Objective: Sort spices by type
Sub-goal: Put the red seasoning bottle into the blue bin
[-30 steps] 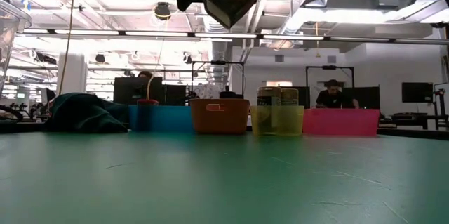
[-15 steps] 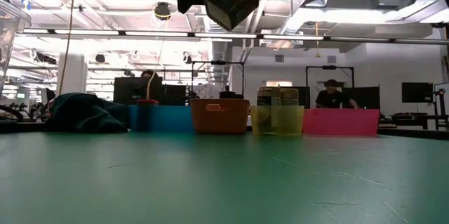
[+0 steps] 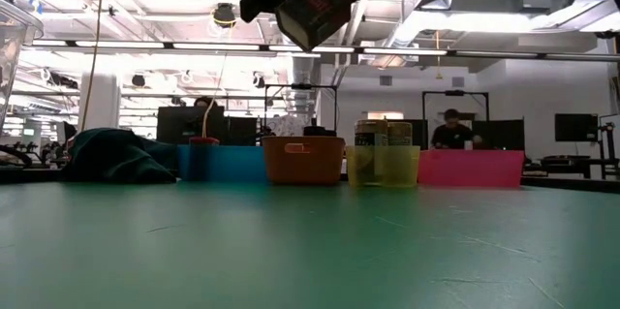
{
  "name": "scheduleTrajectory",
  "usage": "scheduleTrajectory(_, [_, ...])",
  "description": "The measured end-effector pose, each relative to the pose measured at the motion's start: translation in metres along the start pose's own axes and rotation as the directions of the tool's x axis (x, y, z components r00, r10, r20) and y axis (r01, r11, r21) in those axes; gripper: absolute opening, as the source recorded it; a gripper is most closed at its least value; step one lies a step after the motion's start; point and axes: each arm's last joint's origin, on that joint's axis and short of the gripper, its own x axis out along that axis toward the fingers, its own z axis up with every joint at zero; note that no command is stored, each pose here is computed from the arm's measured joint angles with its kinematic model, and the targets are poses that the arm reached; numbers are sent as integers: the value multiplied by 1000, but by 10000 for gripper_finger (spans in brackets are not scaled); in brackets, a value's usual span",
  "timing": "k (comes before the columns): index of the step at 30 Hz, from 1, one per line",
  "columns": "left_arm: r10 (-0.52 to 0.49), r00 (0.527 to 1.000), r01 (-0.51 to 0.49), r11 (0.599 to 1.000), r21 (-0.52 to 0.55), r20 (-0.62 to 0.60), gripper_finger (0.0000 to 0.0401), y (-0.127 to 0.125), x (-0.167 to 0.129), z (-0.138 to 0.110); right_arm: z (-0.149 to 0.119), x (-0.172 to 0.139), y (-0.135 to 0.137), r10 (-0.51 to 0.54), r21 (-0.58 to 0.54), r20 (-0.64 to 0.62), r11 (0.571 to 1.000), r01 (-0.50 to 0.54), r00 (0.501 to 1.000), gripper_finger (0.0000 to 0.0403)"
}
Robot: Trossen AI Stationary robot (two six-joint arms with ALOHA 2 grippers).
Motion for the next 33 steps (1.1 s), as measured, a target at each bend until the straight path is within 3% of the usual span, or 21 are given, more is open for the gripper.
scheduleTrajectory(11, [61,998,-61,998,6,-12,182,3,0,-2,-14,-46,-27,-58,78,37,995,54,998,378])
scheduleTrajectory(17, [183,982,-184,983,-13,-36,182,21,-2,-3,-28,-66,-42,-96,130,29,987,91,995,378])
scheduleTrajectory(21, [326,944,-328,944,-38,-52,182,43,-6,-4,-35,-73,-48,-111,167,28,980,105,993,378])
scheduleTrajectory(26, [549,832,-554,825,-113,-79,183,68,-10,-11,-44,-75,-45,-107,183,18,978,102,994,378])
scheduleTrajectory(30, [729,678,-728,648,-222,-96,183,81,-8,-24,-48,-71,-37,-99,167,6,981,97,995,378])
scheduleTrajectory(33, [812,575,-789,519,-329,-99,183,86,-3,-40,-49,-68,-31,-104,154,10,983,101,995,378])
